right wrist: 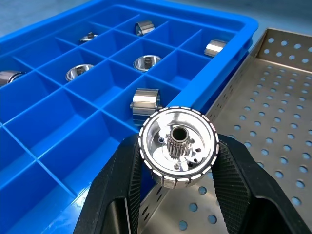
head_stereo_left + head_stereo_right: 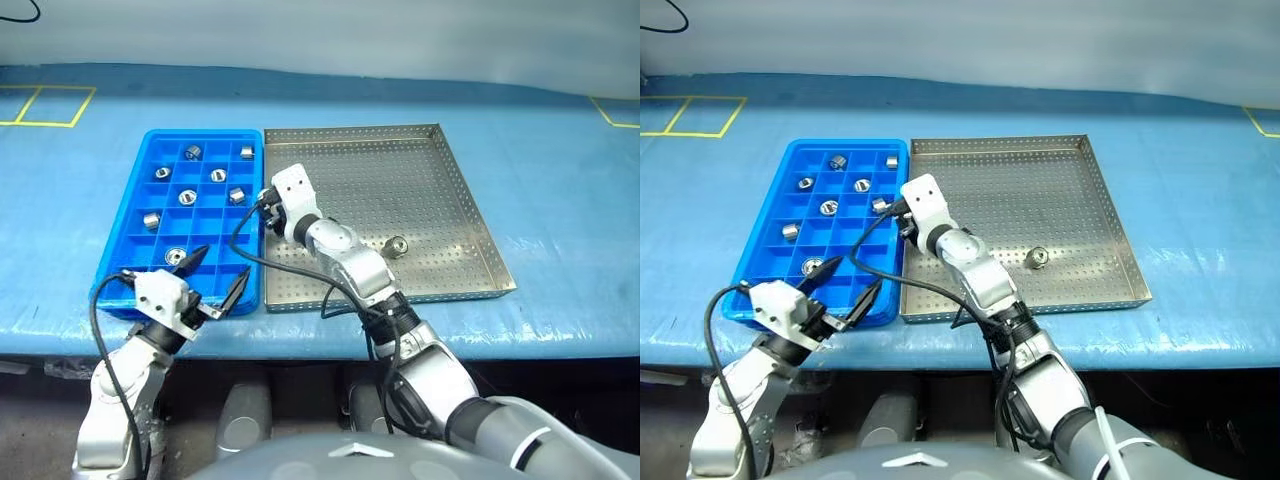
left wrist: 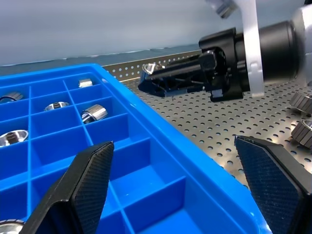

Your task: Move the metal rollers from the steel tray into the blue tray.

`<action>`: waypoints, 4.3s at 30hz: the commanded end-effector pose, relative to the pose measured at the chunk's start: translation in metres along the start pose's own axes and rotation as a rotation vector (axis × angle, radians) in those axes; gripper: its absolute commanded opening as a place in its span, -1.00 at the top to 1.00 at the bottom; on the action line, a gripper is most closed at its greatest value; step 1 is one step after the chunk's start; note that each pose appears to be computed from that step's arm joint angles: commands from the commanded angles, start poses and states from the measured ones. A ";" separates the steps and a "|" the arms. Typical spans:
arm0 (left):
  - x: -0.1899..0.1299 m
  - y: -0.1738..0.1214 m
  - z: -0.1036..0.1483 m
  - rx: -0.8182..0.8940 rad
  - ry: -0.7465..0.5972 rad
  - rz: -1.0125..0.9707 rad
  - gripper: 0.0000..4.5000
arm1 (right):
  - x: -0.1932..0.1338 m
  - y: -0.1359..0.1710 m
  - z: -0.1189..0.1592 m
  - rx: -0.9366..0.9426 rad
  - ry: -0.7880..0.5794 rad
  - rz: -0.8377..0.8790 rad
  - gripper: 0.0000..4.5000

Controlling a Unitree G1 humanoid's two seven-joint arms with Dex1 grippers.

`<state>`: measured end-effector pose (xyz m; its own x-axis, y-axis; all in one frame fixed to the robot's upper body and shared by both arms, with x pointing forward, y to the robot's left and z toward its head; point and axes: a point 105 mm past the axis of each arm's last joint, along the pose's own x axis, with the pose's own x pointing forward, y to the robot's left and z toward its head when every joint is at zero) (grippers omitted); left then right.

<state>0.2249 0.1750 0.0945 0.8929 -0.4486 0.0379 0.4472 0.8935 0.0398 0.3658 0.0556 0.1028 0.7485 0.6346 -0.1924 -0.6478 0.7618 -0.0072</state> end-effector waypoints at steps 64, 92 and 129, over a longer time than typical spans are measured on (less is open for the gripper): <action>-0.059 0.060 0.067 0.159 -0.206 0.638 -0.94 | 0.018 0.070 0.073 -0.007 -0.234 0.328 0.24; -0.051 0.055 0.051 0.111 -0.166 0.613 -0.94 | 0.010 0.026 0.076 -0.029 -0.212 0.199 0.24; -0.042 0.054 0.042 0.091 -0.147 0.579 -0.94 | -0.015 -0.052 -0.005 -0.185 0.116 -0.044 0.24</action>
<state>0.2105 0.2424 0.1338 0.9735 0.1084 0.2016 -0.1194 0.9919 0.0433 0.3895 0.0102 0.1038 0.7628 0.5790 -0.2878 -0.6385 0.7447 -0.1941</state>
